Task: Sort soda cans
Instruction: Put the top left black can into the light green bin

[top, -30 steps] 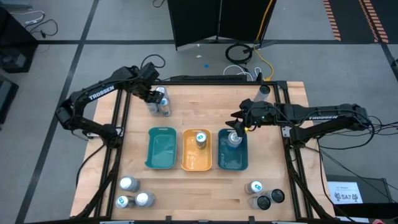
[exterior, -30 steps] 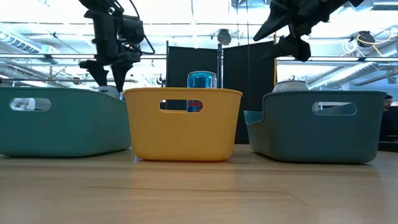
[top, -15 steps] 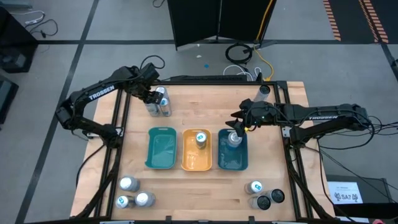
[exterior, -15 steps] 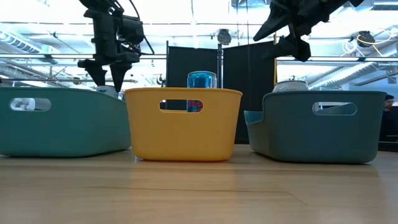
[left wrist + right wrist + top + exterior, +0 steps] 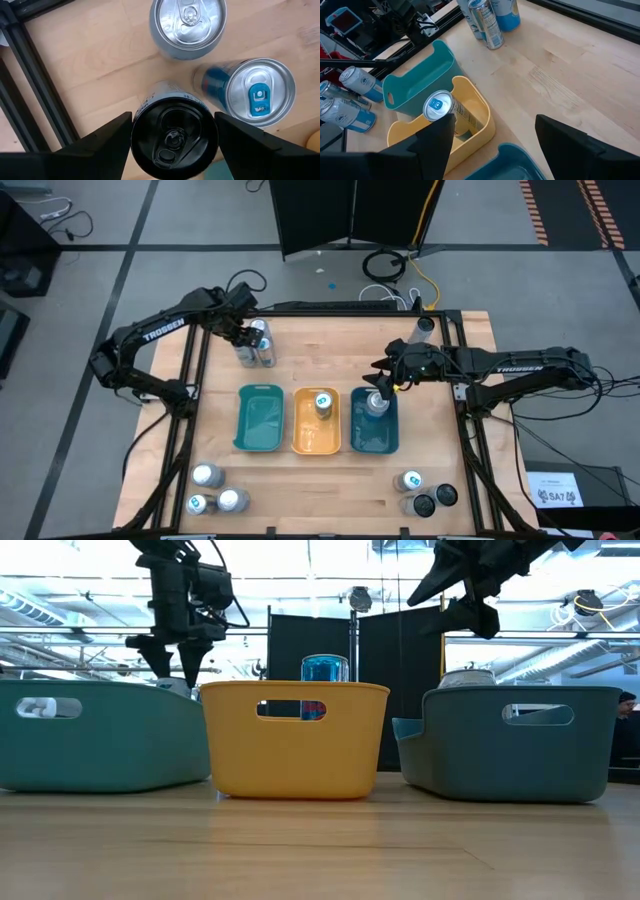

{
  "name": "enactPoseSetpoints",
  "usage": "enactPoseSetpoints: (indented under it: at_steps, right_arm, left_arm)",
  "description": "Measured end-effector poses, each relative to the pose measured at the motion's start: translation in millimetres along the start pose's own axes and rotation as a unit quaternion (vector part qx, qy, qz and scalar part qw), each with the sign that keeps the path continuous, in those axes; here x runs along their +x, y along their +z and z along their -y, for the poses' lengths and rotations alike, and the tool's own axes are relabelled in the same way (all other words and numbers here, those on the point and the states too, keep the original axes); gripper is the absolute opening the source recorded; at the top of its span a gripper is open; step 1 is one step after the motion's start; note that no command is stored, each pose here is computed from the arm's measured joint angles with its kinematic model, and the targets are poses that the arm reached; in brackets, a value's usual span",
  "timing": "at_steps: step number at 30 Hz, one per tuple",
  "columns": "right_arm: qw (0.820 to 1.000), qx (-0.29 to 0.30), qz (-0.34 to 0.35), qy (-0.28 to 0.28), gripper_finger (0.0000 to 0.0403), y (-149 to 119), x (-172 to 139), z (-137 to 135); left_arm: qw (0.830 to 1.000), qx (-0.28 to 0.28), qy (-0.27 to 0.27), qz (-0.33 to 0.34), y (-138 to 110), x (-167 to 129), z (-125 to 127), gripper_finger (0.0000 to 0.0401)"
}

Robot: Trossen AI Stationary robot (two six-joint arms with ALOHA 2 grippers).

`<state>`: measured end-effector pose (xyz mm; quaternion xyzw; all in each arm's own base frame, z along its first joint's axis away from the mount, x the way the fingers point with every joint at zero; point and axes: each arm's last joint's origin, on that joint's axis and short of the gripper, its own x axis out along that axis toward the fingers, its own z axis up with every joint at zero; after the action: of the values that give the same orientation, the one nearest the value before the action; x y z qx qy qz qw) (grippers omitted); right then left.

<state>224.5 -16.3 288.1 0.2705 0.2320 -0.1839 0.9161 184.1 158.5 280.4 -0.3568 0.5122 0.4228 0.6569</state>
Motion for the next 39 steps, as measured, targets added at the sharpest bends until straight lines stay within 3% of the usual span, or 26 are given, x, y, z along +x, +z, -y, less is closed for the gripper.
enactPoseSetpoints:
  at_steps: [18, 29, 39]
  right_arm:
    - [1.0, 0.0, 0.0, 0.0, 0.027, 0.0, 0.0, 0.0]
    - [1.0, 0.0, 0.0, 0.0, 0.027, 0.0, 0.0, 0.1]
    - [1.0, 0.0, 0.0, 0.0, 0.027, 0.0, 0.0, 0.1]
  left_arm:
    - [1.0, -0.016, 0.007, 0.003, -0.9, 0.0, 1.6, 0.0277]
    - [1.0, -0.02, 0.011, -0.004, -1.9, 1.9, 1.3, 0.0347]
    - [1.0, -0.015, 0.016, -0.016, -5.0, 1.1, 1.5, 0.0352]
